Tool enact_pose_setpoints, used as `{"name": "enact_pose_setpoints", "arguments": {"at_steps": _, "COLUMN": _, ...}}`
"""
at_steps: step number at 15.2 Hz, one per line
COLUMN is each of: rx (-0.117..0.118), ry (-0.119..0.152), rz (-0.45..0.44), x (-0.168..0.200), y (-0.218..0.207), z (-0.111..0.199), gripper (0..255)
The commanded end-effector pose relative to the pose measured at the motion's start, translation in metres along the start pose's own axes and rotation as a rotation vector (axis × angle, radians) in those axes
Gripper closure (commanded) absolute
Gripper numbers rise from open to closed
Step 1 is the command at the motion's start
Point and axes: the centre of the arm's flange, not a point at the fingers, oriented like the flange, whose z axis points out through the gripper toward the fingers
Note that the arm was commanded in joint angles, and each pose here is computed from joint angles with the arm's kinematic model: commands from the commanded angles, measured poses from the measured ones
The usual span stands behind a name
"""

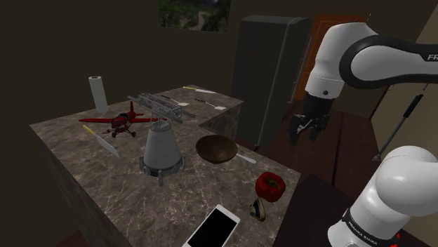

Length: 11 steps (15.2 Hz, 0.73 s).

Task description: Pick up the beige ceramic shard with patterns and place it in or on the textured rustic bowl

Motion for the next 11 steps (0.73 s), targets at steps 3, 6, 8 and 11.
{"name": "enact_pose_setpoints", "arguments": {"at_steps": 3, "rx": 0.015, "ry": 0.013, "rz": 0.093, "x": -0.013, "y": -0.035, "z": 0.036, "gripper": 0}}
{"name": "enact_pose_setpoints", "arguments": {"at_steps": 6, "rx": 0.024, "ry": 0.023, "rz": 0.159, "x": -0.021, "y": -0.062, "z": 0.062, "gripper": 0}}
{"name": "enact_pose_setpoints", "arguments": {"at_steps": 8, "rx": 0.031, "ry": 0.029, "rz": 0.204, "x": -0.026, "y": -0.081, "z": 0.080, "gripper": 0}}
{"name": "enact_pose_setpoints", "arguments": {"at_steps": 11, "rx": 0.040, "ry": 0.039, "rz": 0.270, "x": -0.031, "y": -0.109, "z": 0.106, "gripper": 0}}
